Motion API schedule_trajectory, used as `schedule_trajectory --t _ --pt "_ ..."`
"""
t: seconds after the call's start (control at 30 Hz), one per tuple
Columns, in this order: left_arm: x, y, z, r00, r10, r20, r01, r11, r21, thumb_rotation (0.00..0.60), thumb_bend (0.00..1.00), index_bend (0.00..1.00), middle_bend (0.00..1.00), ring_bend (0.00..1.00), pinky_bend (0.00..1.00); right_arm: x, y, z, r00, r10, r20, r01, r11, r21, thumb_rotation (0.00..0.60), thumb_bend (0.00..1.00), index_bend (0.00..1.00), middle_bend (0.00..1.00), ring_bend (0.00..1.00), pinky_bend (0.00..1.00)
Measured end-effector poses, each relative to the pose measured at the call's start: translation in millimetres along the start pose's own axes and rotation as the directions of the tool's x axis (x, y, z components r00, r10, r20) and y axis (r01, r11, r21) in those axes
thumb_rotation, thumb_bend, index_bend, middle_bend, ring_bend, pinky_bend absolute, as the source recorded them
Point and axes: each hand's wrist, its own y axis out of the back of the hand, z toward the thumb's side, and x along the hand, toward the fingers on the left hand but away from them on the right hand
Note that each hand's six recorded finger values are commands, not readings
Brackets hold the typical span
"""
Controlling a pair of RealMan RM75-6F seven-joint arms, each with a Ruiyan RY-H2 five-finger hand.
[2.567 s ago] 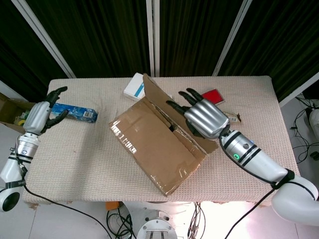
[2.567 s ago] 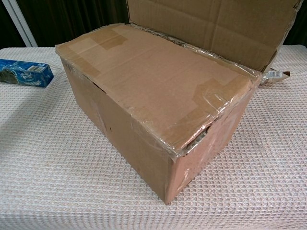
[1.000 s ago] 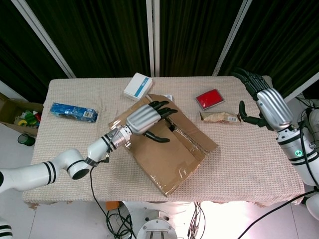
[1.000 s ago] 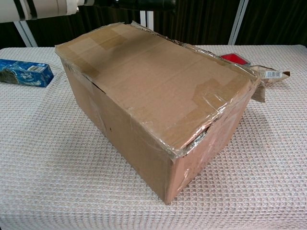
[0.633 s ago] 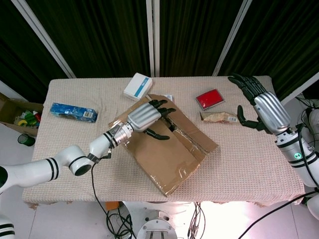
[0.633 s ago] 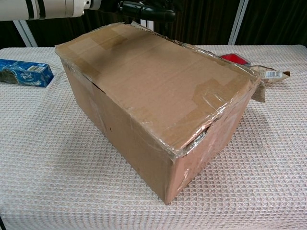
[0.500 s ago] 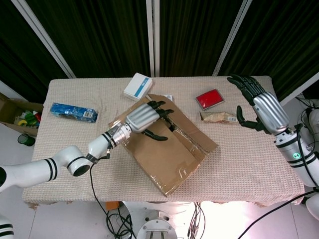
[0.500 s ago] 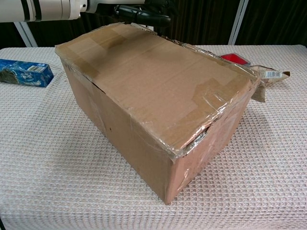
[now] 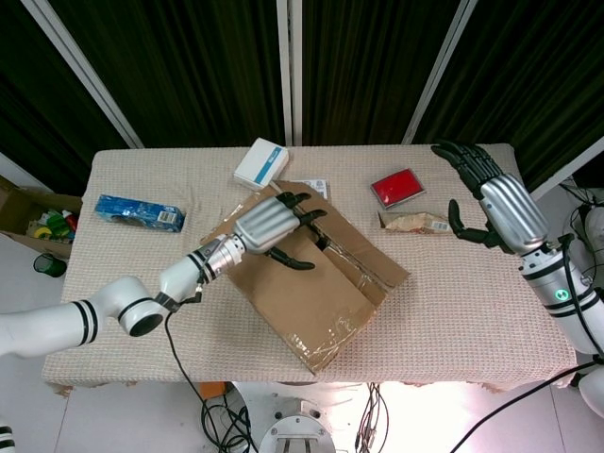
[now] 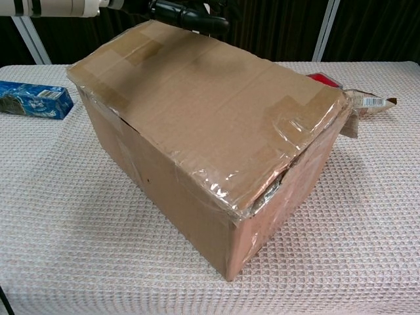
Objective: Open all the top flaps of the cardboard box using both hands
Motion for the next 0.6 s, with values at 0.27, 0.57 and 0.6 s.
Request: schedule_trajectory --t 0.27,0.57,0.6 --pt "-16 24 8 0.999 0.028 0.017 -0.028 1.0 0.004 0.0 0.03 0.1 0.58 0.08 0.19 1 2 5 1.0 -0.007 -0.011 0.007 1.0 -0.001 0.6 0.68 0.0 0.05 0.0 0.0" --pt "-59 62 15 0.999 0.036 0.0 -0.036 0.998 -0.05 0.0 0.02 0.09 0.59 0.08 0.19 1 -2 10 1.0 0.005 -0.019 -0.005 1.0 -0.001 0.6 0.69 0.0 0.05 0.0 0.0" --pt "-64 66 15 0.999 0.035 -0.005 -0.035 0.998 -0.058 0.0 0.02 0.09 0.59 0.08 0.19 1 -2 11 1.0 0.007 -0.021 -0.007 1.0 -0.001 0.6 0.69 0.0 0.05 0.0 0.0"
